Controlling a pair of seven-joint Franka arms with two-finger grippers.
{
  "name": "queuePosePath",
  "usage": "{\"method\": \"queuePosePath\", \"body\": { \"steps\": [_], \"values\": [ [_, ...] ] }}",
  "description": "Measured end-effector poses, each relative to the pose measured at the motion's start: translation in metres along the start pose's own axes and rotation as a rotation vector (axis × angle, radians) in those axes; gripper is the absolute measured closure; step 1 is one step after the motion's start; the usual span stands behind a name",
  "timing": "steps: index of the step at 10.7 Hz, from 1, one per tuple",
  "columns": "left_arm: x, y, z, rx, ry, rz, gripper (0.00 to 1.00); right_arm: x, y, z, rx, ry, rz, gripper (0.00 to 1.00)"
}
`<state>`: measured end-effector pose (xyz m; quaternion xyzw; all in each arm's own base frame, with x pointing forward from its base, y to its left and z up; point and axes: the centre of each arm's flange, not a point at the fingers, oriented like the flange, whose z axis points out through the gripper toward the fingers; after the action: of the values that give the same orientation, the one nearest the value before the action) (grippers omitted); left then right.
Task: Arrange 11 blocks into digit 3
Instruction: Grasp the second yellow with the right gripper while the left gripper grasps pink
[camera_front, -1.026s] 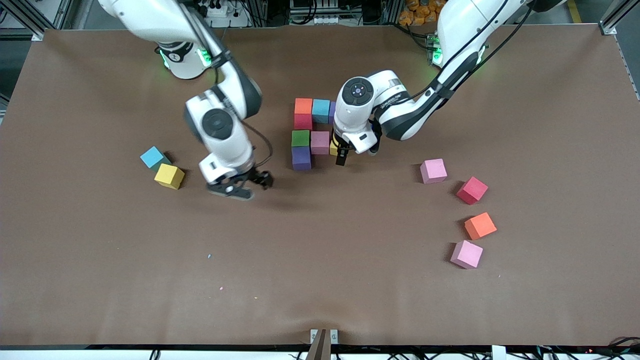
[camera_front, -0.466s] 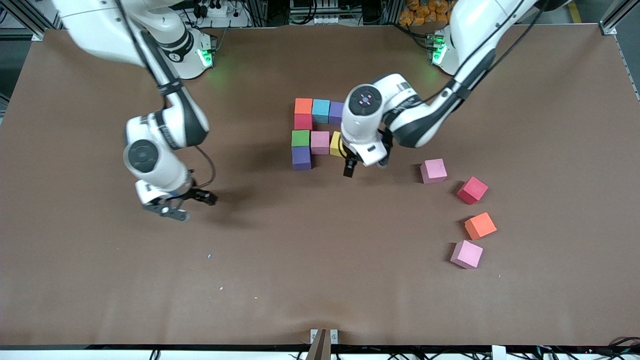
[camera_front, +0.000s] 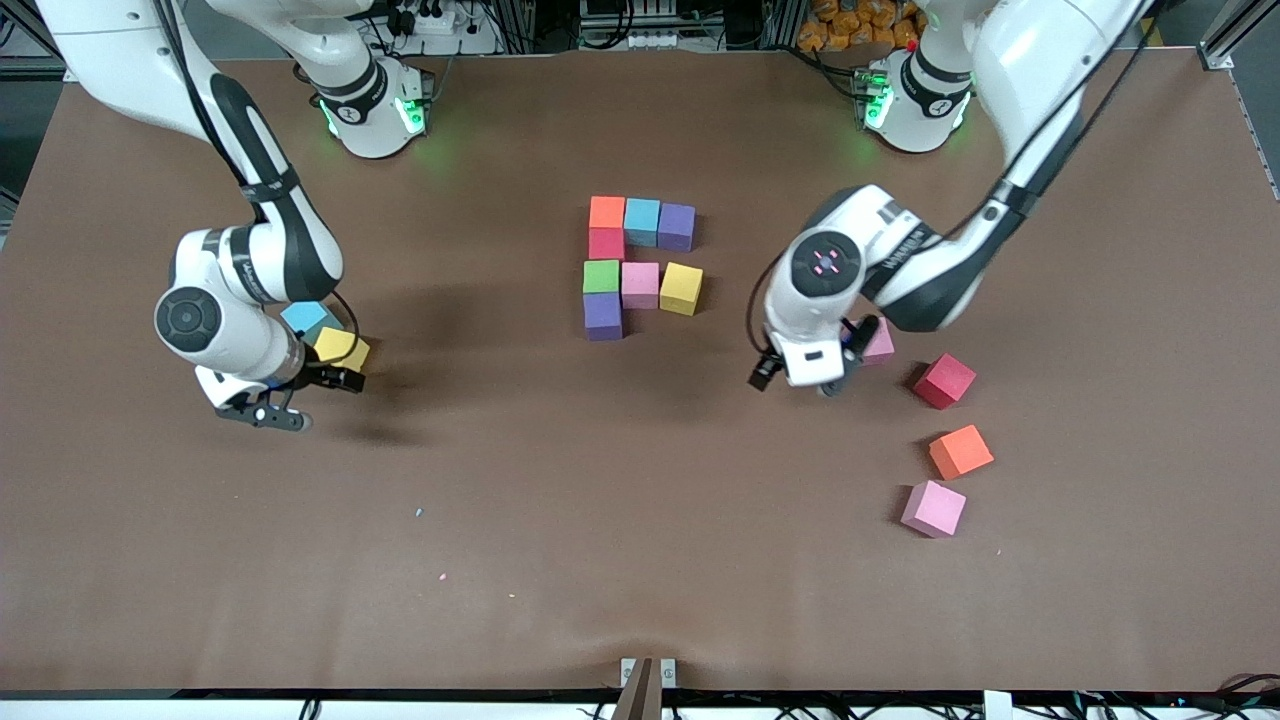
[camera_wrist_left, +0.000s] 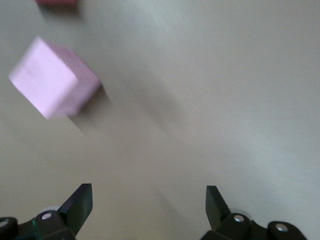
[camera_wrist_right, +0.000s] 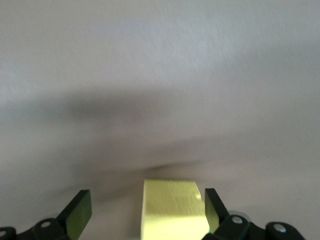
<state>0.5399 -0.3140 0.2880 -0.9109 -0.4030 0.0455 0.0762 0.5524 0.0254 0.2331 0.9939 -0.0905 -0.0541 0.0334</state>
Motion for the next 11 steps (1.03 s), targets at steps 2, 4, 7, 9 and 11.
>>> {"method": "queuePosePath", "body": {
  "steps": [2,4,7,9,11],
  "values": [
    [0.024,-0.015,0.006,0.073,-0.008,0.135,0.00,-0.016,-0.002,0.005,0.009,0.012,-0.008,0.00],
    [0.047,-0.034,0.011,0.106,-0.013,0.278,0.00,-0.025,-0.002,0.015,0.016,0.025,-0.021,0.00],
    [0.087,-0.066,0.022,0.135,-0.043,0.527,0.00,-0.022,0.013,0.014,0.017,0.029,-0.043,0.00],
    [0.103,-0.079,0.037,0.126,-0.068,0.620,0.00,-0.022,0.019,0.016,0.017,0.024,-0.040,0.00],
    [0.096,-0.085,0.059,0.089,-0.071,0.656,0.00,-0.027,0.022,0.022,0.017,0.011,-0.035,0.00]
  ]
}}
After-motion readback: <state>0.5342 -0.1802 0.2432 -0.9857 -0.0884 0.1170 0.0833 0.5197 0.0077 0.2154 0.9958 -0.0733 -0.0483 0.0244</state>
